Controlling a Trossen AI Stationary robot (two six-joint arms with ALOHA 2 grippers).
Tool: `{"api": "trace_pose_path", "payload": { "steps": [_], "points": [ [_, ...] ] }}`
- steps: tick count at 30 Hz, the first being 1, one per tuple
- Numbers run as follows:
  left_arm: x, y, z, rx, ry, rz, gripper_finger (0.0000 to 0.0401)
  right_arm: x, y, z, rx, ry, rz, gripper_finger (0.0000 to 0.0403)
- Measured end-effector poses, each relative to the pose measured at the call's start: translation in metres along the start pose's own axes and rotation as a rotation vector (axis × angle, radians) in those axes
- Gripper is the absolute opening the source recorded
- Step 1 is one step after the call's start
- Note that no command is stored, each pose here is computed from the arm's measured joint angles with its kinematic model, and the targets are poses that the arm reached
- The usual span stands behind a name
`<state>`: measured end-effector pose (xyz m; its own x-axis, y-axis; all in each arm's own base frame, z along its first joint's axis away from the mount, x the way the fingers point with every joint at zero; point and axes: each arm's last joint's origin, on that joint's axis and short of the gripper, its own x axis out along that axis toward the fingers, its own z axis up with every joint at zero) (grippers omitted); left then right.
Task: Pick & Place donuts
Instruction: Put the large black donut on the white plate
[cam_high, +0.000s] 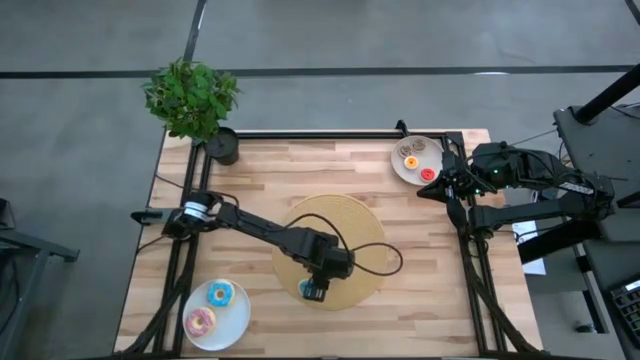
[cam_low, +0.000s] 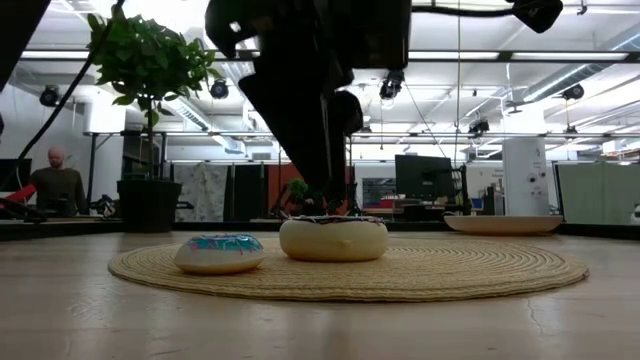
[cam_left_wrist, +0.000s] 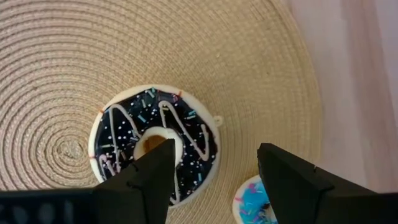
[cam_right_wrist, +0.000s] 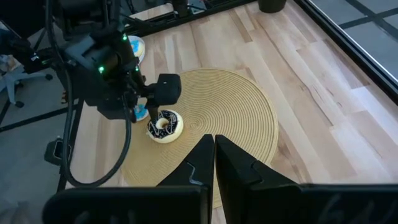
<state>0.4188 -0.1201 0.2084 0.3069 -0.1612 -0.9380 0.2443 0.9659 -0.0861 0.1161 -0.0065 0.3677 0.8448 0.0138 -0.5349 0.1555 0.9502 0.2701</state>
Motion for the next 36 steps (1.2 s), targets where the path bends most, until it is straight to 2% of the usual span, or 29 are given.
{"api": "trace_pose_path", "payload": {
  "steps": [19, 36],
  "points": [
    [0.028, 0.003, -0.002, -0.014, 0.050, 0.022, 0.0200, 0.000, 0.000, 0.000, -0.010, 0.003, -0.001, 0.0009],
    [0.023, 0.005, -0.003, -0.035, 0.070, 0.054, 0.0200, 0.000, 0.000, -0.001, -0.014, 0.008, -0.002, 0.0009]
  ]
}}
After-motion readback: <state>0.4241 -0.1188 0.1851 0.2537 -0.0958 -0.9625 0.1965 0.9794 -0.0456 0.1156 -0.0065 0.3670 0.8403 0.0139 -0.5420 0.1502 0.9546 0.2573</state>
